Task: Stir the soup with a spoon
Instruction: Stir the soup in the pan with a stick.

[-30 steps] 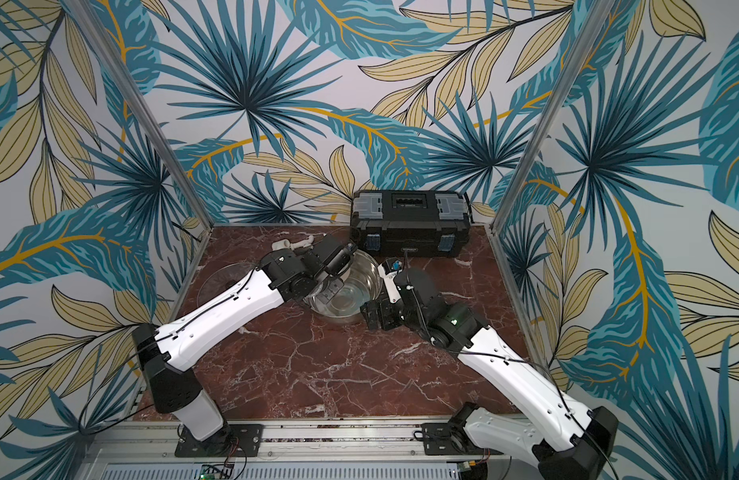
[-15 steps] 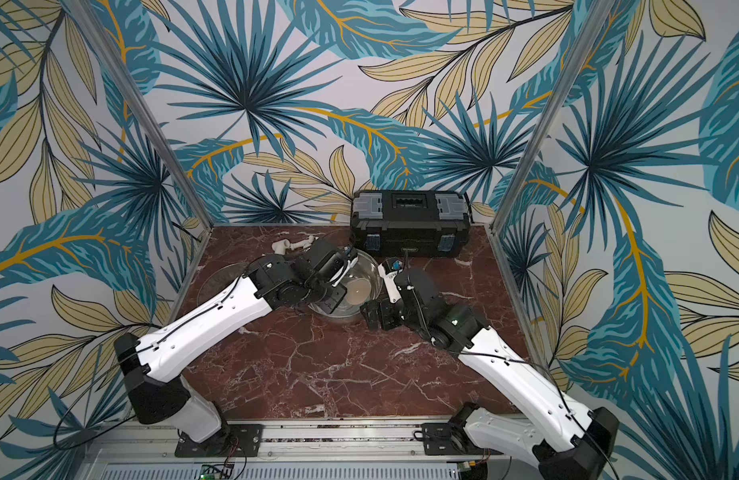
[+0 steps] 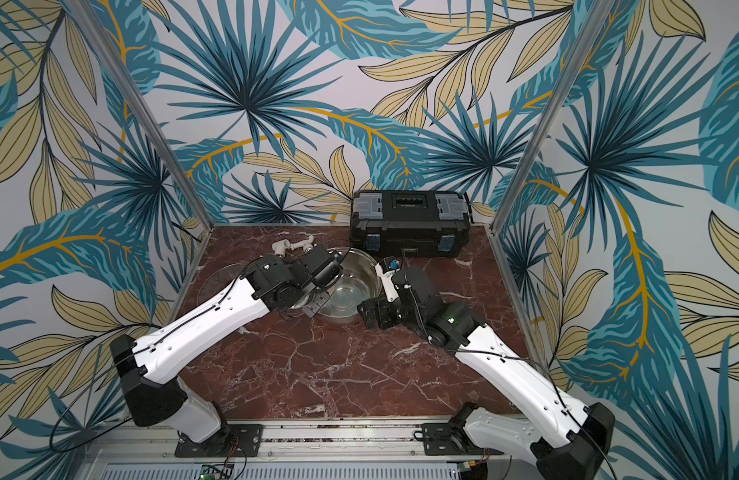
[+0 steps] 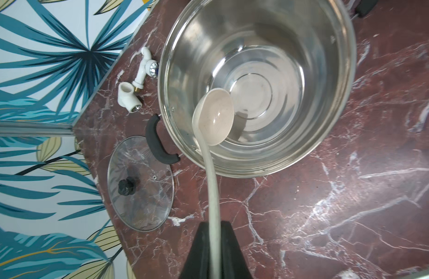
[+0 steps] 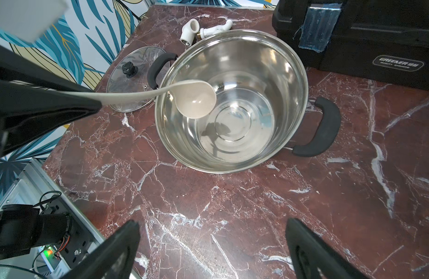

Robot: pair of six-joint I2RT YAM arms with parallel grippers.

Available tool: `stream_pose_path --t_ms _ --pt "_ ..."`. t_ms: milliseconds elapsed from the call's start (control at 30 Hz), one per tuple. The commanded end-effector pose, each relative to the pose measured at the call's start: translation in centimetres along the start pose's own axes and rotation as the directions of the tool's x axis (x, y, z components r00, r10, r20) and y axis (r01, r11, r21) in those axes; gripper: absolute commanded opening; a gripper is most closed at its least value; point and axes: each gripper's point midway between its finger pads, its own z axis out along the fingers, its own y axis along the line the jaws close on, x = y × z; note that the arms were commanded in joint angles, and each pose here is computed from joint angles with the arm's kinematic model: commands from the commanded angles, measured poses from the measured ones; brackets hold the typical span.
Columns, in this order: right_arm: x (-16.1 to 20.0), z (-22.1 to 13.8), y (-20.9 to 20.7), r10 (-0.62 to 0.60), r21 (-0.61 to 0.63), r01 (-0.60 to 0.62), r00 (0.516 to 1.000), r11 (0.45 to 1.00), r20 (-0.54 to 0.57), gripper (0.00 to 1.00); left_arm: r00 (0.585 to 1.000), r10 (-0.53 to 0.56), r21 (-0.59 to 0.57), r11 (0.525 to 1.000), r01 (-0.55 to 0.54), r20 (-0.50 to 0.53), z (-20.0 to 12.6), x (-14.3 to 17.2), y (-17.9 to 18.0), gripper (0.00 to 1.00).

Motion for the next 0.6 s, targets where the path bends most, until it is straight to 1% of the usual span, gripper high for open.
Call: stream_pose_path --t_ms 0,100,200,267,400,567 --pt "0.5 -0.2 -0.1 0.006 0.002 -0.006 1.000 1.000 0.000 0.99 0.994 -0.016 -0.079 0.997 0.025 0.108 -0.9 -3.4 1.8 0.00" --pt "0.7 -0.3 -0.3 0.009 0.008 -0.009 1.000 1.000 0.002 1.00 0.981 -0.038 -0.046 0.998 0.048 0.189 -1.3 -5.6 1.3 0.00" --pt "0.8 -0.4 -0.4 0.008 0.012 -0.008 1.000 1.000 0.000 0.99 0.964 -0.068 0.050 0.997 0.057 0.258 -1.8 -7.5 -0.3 0.00" --pt "0.8 -0.6 -0.5 0.007 0.017 -0.007 1.000 1.000 0.001 1.00 0.955 -0.080 0.133 0.990 0.043 0.285 -2.2 -8.3 -1.9 0.00" --pt "0.8 -0.8 -0.6 0.003 0.022 -0.003 1.000 1.000 0.006 0.99 0.959 -0.094 0.236 0.971 0.030 0.267 -2.3 -8.1 -3.8 0.00" --pt "0.7 -1.0 -0.6 -0.006 0.023 0.006 1.000 1.000 0.004 0.99 0.979 -0.090 0.322 0.946 0.028 0.182 -2.5 -5.6 -5.2 0.00"
